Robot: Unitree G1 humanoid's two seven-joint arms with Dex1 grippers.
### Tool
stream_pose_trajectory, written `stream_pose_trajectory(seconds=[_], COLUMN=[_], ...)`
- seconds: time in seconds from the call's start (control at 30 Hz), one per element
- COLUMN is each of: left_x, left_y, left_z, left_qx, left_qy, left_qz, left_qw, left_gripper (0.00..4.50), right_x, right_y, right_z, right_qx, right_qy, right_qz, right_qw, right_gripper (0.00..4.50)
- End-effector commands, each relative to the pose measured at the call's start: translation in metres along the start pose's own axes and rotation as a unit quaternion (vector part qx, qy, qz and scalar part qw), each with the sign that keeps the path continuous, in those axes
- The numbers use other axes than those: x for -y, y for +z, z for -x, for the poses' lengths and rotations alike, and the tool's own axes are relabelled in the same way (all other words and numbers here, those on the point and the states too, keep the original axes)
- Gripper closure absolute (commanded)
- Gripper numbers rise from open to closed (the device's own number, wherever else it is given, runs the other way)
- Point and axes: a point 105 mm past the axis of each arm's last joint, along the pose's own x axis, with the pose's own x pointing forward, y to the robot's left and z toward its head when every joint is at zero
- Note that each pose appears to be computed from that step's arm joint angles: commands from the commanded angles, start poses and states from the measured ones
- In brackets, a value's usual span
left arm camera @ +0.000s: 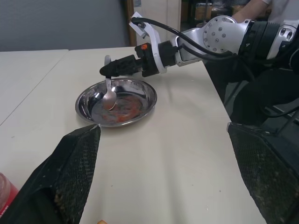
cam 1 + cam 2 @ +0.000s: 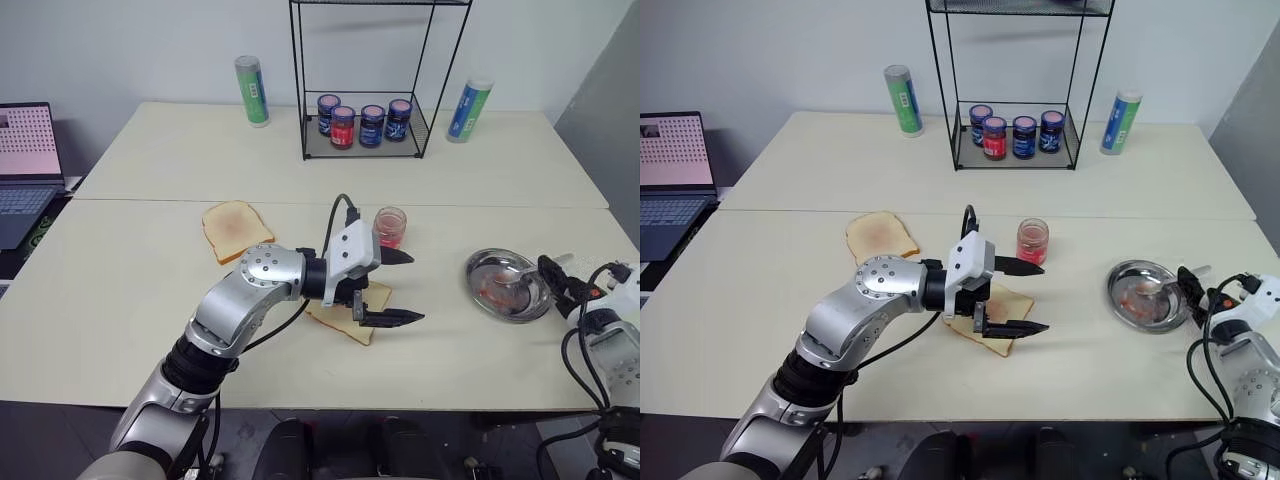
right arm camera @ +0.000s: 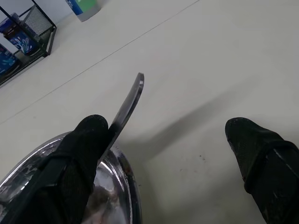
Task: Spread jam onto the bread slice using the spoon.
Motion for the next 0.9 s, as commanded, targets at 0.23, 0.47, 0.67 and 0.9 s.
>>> stream_pose_trajectory(seconds=[0.23, 0.47, 0.67, 0.9], left_x=[-0.001, -0.002, -0.001, -0.002], left_y=[0.015, 0.015, 0.014, 0.014], left_z=[0.002, 0.002, 0.002, 0.002], left_qx=[0.019, 0.02, 0.018, 0.019], left_qy=[0.004, 0.004, 0.003, 0.005], left_qz=[-0.026, -0.026, -0.027, -0.027], left_qw=[0.999, 0.999, 0.999, 0.999], left_gripper=[0.0, 0.0, 0.0, 0.0], right_x=[-0.001, -0.007, -0.011, -0.012], right_y=[0.024, 0.024, 0.022, 0.025], right_z=[0.0, -0.001, -0.001, -0.001], right_qx=[0.045, 0.044, 0.042, 0.052], right_qy=[0.001, 0.012, 0.017, 0.011], right_qz=[0.096, 0.169, 0.219, 0.24], right_qw=[0.994, 0.984, 0.975, 0.969], right_gripper=[0.06, 0.06, 0.06, 0.06])
